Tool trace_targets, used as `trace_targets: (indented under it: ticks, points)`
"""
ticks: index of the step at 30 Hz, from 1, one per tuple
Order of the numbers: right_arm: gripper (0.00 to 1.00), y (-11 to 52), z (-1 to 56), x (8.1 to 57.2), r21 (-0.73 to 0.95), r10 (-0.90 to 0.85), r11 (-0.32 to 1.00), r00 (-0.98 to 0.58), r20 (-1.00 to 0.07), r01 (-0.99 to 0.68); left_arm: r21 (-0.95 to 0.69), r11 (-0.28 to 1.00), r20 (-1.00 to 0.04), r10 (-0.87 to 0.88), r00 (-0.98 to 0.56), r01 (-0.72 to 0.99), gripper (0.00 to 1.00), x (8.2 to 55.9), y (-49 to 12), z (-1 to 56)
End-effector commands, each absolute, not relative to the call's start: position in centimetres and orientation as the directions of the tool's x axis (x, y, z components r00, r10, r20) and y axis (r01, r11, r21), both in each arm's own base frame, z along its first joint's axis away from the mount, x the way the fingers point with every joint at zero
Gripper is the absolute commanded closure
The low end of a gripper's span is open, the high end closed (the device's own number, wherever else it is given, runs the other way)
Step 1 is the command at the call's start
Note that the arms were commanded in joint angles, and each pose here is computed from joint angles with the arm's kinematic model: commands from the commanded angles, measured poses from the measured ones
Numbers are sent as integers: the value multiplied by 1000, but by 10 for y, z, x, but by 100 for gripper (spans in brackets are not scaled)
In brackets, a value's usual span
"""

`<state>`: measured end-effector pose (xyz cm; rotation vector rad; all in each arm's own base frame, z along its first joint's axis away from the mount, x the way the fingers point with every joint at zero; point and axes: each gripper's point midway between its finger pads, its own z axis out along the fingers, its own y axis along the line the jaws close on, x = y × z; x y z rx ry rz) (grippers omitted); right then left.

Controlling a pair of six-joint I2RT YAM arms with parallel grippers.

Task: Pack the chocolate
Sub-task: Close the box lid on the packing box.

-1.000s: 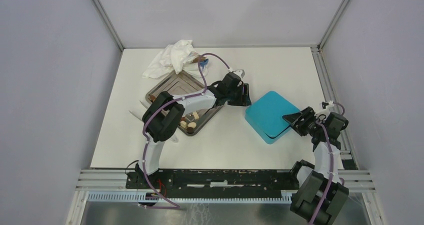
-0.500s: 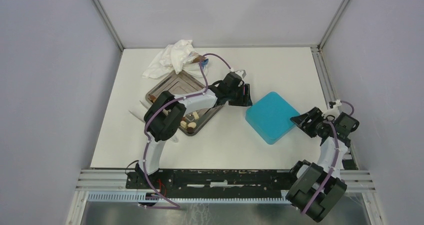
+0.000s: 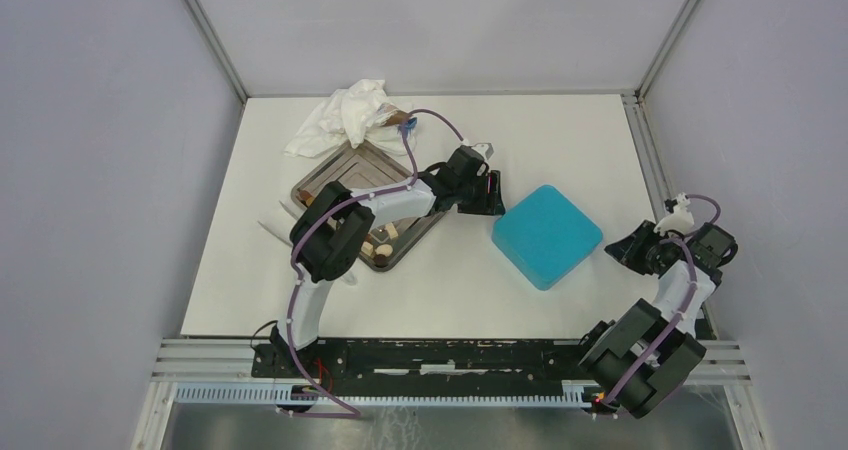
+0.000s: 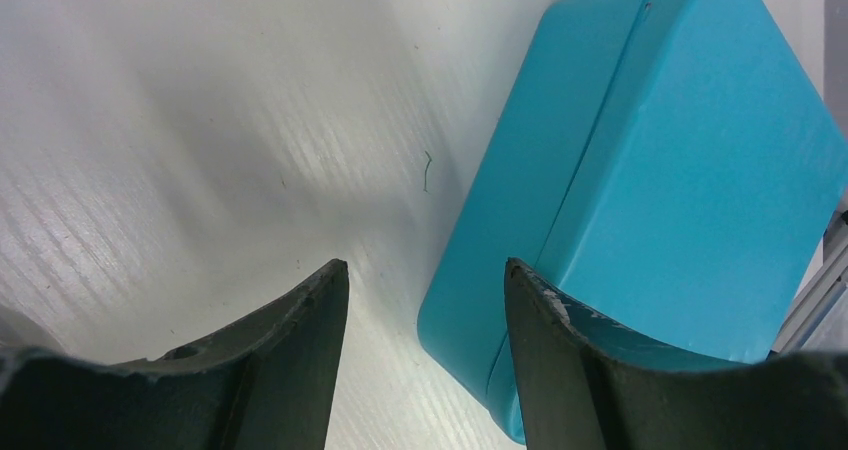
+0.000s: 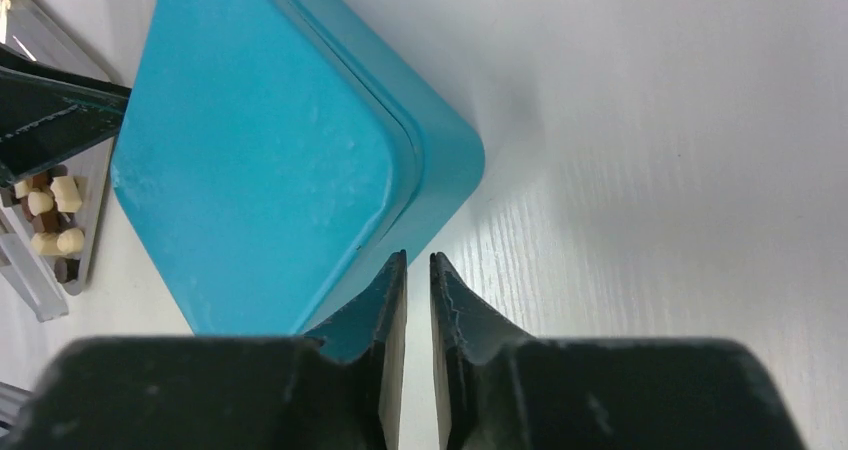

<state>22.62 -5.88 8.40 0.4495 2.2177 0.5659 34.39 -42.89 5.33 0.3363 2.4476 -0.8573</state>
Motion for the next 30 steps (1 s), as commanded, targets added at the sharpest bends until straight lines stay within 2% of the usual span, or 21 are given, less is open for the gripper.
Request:
trace_targets:
  ticks: [1,8,12,15,20,23,24,27,30]
  points:
    - [86,-80,88,235,430,399,896,-623,-673,109,-529,722,-575,82,-814,446,35,343,-444,67]
    - [86,-85,79,238,455,419,881,-658,-626,129,-532,715,-579,84,-811,454,35,341,-444,70]
    - [81,-96,104,253,394,335,918,-619,-710,46,-518,730,-596,65,-800,445,35,346,-440,74]
    - [71,-93,142,266,282,156,946,-540,-827,-158,-496,758,-638,11,-770,422,33,356,-429,91]
    - [21,-62,180,274,102,-92,880,-376,-922,-464,-464,792,-729,-87,-679,396,26,370,-402,145]
    - [6,-40,180,284,39,-188,831,-346,-919,-555,-451,801,-771,-126,-624,395,25,368,-384,175]
    - [3,-32,178,289,23,-219,813,-343,-913,-581,-454,796,-778,-135,-614,400,25,363,-379,184]
    - [2,-20,172,306,21,-261,786,-361,-895,-618,-495,754,-767,-147,-624,431,28,337,-368,196]
    - [2,-21,168,324,39,-272,783,-398,-876,-620,-614,643,-706,-189,-682,458,35,295,-364,195]
